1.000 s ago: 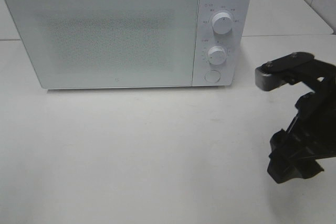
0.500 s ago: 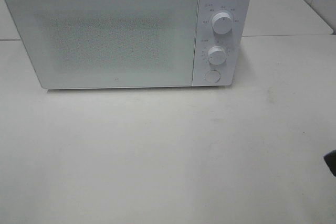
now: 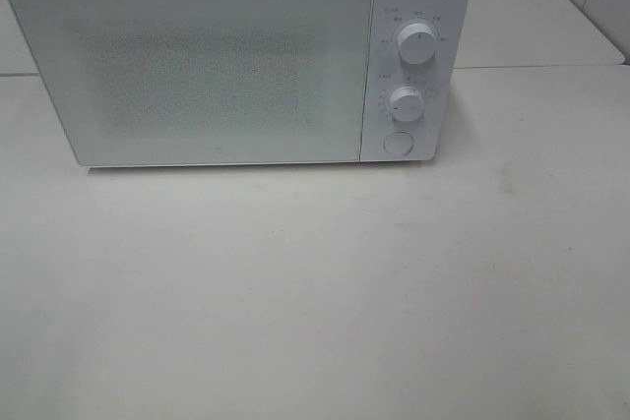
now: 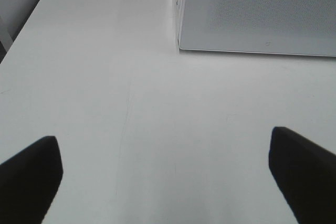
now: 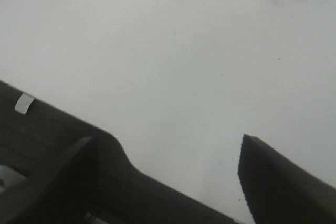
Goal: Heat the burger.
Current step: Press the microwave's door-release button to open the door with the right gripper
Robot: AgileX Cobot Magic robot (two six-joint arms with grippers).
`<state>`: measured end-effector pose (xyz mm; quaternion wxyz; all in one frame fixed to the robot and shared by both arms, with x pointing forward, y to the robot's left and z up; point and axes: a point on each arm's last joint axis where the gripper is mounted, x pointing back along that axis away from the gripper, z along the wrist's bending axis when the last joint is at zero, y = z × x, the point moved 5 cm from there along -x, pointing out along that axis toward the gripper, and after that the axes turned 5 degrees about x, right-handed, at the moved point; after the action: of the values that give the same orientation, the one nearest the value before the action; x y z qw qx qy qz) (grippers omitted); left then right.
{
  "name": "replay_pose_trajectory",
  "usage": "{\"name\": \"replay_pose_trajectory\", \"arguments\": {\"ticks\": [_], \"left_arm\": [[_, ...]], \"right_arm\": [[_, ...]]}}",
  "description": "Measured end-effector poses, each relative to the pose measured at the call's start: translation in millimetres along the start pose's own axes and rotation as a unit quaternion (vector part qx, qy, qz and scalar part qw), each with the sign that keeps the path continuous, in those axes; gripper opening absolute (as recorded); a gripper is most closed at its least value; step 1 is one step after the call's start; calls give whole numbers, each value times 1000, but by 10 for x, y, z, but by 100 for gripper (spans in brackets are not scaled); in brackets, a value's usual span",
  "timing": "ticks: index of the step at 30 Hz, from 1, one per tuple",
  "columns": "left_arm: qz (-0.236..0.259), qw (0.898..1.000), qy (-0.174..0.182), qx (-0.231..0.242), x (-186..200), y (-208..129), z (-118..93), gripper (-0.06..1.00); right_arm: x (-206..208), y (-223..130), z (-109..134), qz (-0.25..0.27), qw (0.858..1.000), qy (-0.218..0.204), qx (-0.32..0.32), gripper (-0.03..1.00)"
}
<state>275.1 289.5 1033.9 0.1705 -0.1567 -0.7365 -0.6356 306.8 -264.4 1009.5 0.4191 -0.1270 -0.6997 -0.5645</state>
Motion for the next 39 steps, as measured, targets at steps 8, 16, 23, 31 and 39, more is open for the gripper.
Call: {"name": "replay_pose_trajectory", "arguments": {"ticks": [8,16,23,31,39], "left_arm": [[0,1000,0,0,0,0,0,99],[0,1000,0,0,0,0,0,99],[0,1000,0,0,0,0,0,99],[0,1000,0,0,0,0,0,99],[0,1000,0,0,0,0,0,99]], "right_arm": [[214,-69,-51,-81,995,-47,-33,73],[374,-145,-46,-146,985,-77,-46,73],[407,-164,-47,-159,982,-90,-53,73],[407,-164,-48,-159,982,-91,-54,73],[414,-155,-49,-159,982,-91,-54,73]]}}
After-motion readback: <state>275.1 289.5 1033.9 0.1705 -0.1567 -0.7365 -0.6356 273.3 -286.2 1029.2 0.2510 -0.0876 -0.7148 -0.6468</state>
